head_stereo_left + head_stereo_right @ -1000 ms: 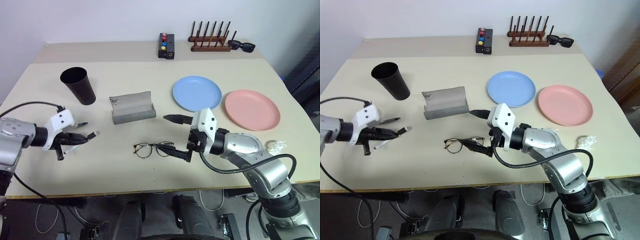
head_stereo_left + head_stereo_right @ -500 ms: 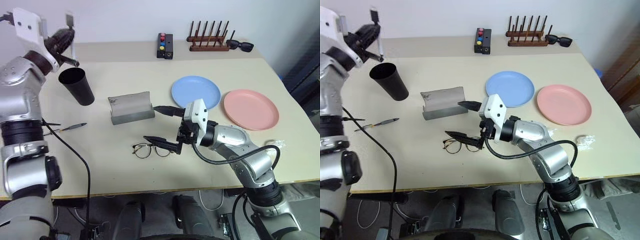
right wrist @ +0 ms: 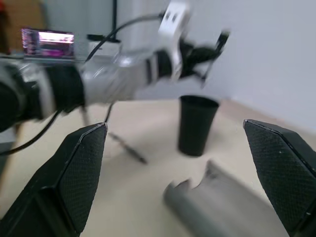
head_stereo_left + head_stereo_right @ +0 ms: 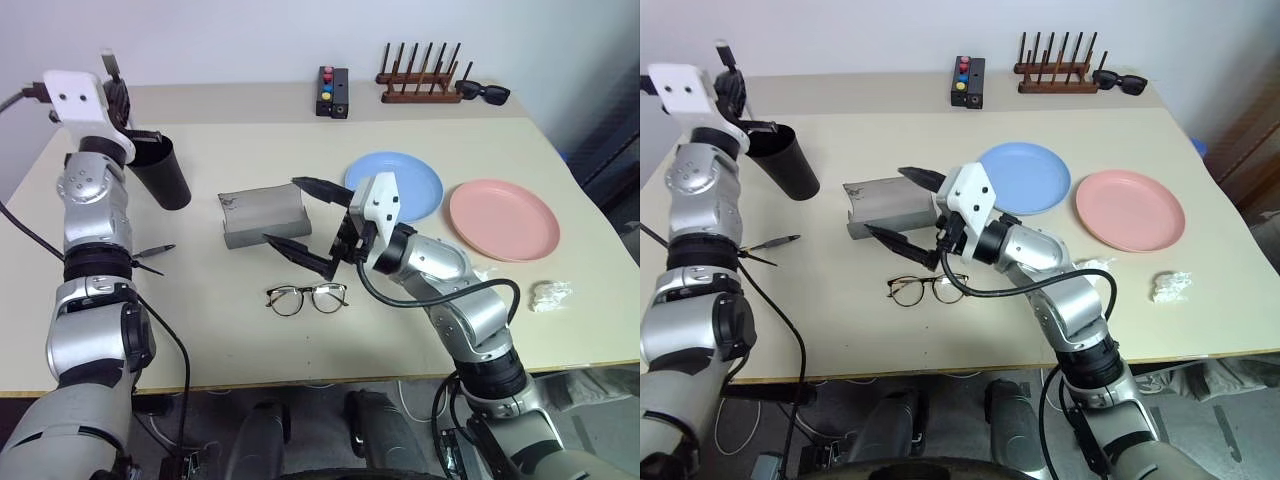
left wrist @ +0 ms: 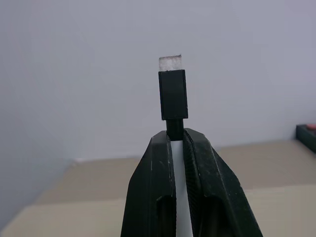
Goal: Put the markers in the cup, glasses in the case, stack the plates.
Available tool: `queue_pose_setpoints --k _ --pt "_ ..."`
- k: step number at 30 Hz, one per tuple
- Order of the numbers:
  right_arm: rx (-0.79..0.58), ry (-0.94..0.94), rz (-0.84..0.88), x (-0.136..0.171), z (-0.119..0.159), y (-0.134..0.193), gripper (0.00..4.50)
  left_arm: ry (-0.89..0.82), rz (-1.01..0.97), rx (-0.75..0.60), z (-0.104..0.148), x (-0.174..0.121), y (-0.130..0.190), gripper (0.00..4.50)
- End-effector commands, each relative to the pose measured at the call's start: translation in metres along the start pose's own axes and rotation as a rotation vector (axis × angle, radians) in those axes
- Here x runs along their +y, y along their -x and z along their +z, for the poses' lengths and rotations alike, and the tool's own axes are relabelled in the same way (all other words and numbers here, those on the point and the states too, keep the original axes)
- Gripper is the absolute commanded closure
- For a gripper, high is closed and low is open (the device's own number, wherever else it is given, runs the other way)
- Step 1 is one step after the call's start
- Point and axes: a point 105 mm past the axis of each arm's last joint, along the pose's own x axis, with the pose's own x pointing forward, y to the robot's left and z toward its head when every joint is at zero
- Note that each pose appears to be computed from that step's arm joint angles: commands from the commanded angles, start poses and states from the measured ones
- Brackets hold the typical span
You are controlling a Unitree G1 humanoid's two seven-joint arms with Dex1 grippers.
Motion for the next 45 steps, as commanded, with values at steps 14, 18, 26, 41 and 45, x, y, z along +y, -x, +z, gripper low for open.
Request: queue_pose_setpoints --k 14,18,26,41,45 --pt "-0.128 0.000 -0.143 -0.016 0.022 -0.019 0.00 0.050 0.030 -0.043 -0.005 0.001 0.008 4.47" --pt "-0.133 -0.005 -0.145 -0.017 0.022 -0.020 0.00 0.060 0.037 -0.036 -0.007 0.002 0.009 4.47" --pt "-0.144 -0.013 -0.136 -0.015 0.023 -0.020 0.00 0.065 0.047 -0.030 -0.009 0.002 0.010 4.47" --pt "-0.146 -0.022 -0.121 -0.012 0.024 -0.019 0.00 0.100 0.060 -0.060 -0.002 0.000 0.009 1.00" --pt "-0.146 -0.022 -0.117 -0.011 0.024 -0.019 0.00 0.110 0.015 -0.106 0.012 -0.001 0.008 1.00"
